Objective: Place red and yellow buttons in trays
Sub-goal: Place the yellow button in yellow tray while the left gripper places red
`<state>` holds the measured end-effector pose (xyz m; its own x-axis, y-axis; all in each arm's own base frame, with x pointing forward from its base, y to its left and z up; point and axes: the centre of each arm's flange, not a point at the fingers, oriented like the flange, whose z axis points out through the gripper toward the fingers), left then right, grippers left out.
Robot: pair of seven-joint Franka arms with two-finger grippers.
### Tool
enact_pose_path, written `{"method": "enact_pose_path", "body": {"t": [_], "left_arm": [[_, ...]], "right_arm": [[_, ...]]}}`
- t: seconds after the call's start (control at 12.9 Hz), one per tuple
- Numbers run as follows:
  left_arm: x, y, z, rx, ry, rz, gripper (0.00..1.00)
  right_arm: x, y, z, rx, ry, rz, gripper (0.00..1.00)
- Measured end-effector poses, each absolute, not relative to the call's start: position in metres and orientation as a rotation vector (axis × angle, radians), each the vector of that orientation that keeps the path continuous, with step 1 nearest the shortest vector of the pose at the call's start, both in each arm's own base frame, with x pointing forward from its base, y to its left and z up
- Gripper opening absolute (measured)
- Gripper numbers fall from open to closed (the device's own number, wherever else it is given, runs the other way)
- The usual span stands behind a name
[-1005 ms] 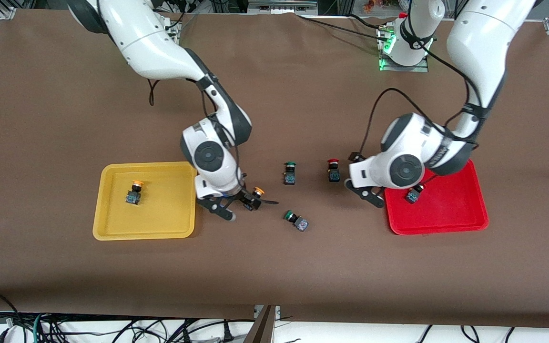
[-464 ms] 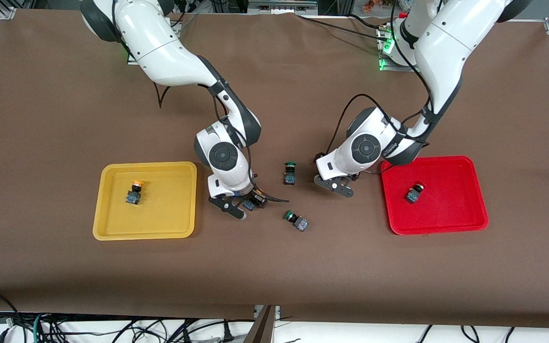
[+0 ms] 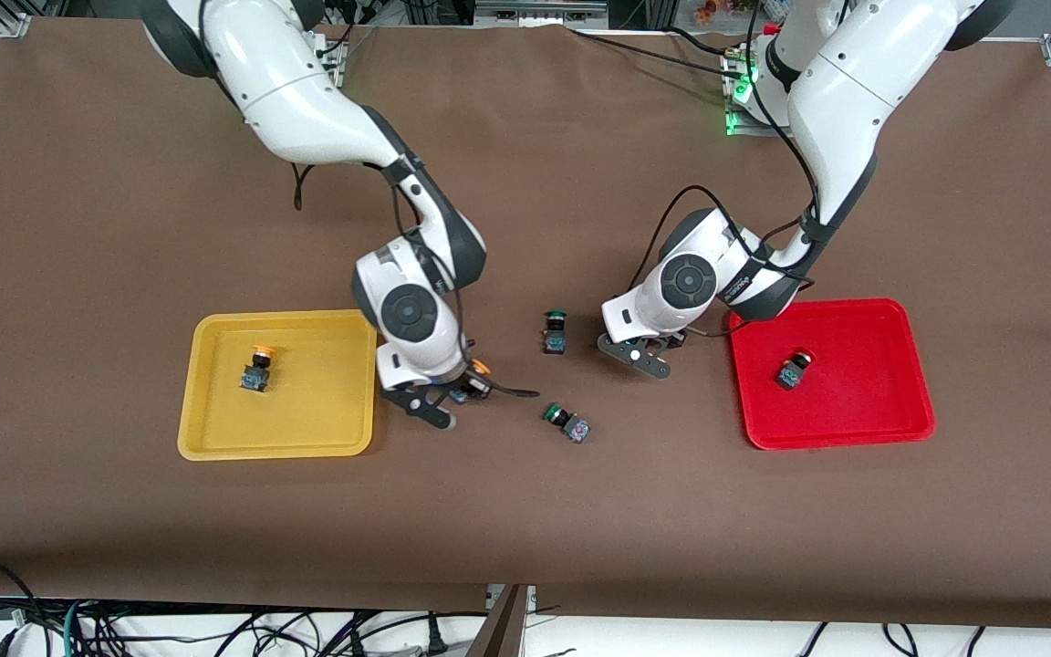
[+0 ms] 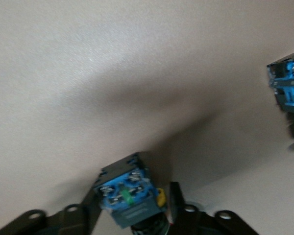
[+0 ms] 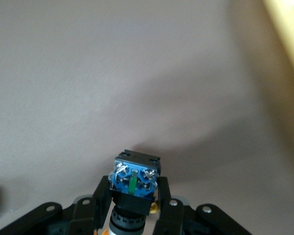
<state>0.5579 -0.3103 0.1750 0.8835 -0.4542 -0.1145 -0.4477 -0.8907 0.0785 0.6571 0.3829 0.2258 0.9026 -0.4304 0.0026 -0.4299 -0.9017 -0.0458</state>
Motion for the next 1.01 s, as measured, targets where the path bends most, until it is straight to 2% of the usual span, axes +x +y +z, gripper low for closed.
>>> {"method": "enact_pose_path", "body": {"t": [0.08,0.39,0.77,1.01], "left_arm": [[0.559,-0.310,0.176,3.001,-0.728,-0.195,0.48],[0.565,-0.301,0.189,3.028,-0.730,-0.243,0.48],[0.592,-0.245,0.282,3.152,-0.814,-0.533,0.48],[0.631,-0.137,0.290,3.073,-1.079,-0.557,0.48]], "right_arm": [[0.668,0.356,0.244,-3.055,0.630,0.017,0.43],[0.702,0.249,0.279,-3.128,0.376,0.139,0.43],[0.700,0.183,0.245,-3.156,0.176,0.315,0.43],[0.687,0.167,0.211,-3.156,0.124,0.377,0.43]]}}
